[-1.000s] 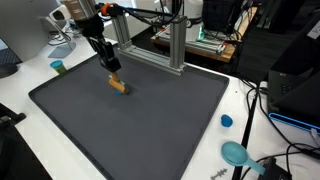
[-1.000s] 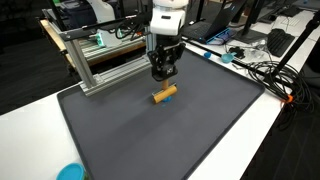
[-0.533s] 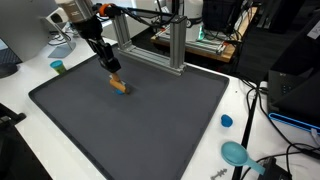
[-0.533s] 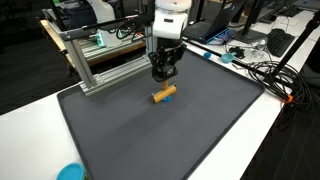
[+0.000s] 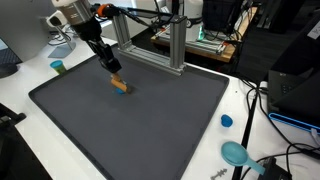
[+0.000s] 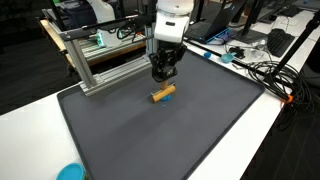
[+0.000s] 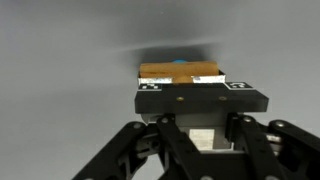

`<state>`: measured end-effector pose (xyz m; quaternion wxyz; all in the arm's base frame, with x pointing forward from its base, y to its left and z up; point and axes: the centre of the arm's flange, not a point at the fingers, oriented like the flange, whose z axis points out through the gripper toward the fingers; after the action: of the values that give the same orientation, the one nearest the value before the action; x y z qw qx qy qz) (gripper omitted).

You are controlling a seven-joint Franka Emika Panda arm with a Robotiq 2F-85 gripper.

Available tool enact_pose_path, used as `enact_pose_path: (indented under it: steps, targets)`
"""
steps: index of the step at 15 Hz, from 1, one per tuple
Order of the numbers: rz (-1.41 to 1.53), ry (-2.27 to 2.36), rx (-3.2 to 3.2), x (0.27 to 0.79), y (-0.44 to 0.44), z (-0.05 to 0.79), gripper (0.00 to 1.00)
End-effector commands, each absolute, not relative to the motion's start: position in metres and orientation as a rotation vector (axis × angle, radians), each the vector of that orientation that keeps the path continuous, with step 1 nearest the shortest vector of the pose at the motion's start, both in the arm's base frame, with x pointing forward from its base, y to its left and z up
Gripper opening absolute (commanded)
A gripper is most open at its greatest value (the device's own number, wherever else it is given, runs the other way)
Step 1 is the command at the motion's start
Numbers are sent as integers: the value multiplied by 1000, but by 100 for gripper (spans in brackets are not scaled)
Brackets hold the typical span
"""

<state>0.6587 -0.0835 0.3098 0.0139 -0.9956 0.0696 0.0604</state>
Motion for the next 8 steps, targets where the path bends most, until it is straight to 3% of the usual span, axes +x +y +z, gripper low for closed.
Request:
enact_pose_path:
  steps: [1, 8]
  targets:
    - [321, 227, -3087, 661, -84, 266, 22]
    - [347, 225, -3083, 661, -84, 263, 22]
